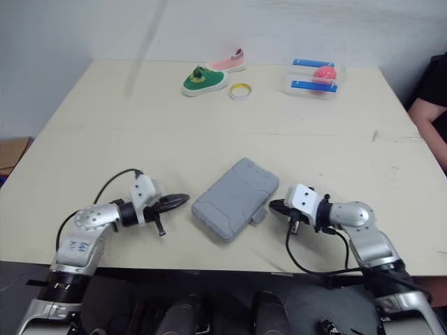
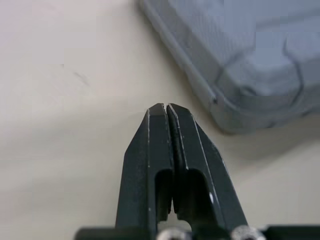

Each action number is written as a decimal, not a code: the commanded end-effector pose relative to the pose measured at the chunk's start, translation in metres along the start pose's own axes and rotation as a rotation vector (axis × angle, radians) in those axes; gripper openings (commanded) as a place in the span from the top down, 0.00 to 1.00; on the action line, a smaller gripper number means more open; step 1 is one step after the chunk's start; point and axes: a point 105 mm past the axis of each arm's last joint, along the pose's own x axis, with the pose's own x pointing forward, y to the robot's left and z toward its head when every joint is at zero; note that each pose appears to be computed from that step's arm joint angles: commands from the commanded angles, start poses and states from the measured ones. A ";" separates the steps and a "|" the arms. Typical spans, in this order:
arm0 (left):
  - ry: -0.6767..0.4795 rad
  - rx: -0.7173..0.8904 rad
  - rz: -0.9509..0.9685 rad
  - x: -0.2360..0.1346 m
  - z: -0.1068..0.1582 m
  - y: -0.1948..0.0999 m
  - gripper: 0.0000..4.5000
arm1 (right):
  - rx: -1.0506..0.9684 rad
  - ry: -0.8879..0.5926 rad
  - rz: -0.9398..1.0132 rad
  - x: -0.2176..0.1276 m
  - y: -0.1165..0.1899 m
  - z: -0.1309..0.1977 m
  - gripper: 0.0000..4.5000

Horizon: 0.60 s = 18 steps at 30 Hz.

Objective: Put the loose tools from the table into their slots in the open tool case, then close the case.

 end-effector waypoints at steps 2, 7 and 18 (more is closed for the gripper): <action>-0.155 0.063 -0.141 0.010 0.053 -0.015 1.00 | 0.045 0.002 -0.087 -0.022 -0.002 -0.007 1.00; -0.143 0.121 -0.276 0.050 0.068 -0.033 1.00 | 0.066 -0.112 -0.105 -0.027 0.008 0.013 1.00; 0.091 0.170 -0.344 0.118 0.021 -0.057 1.00 | 0.087 -0.187 -0.035 -0.018 0.028 0.039 1.00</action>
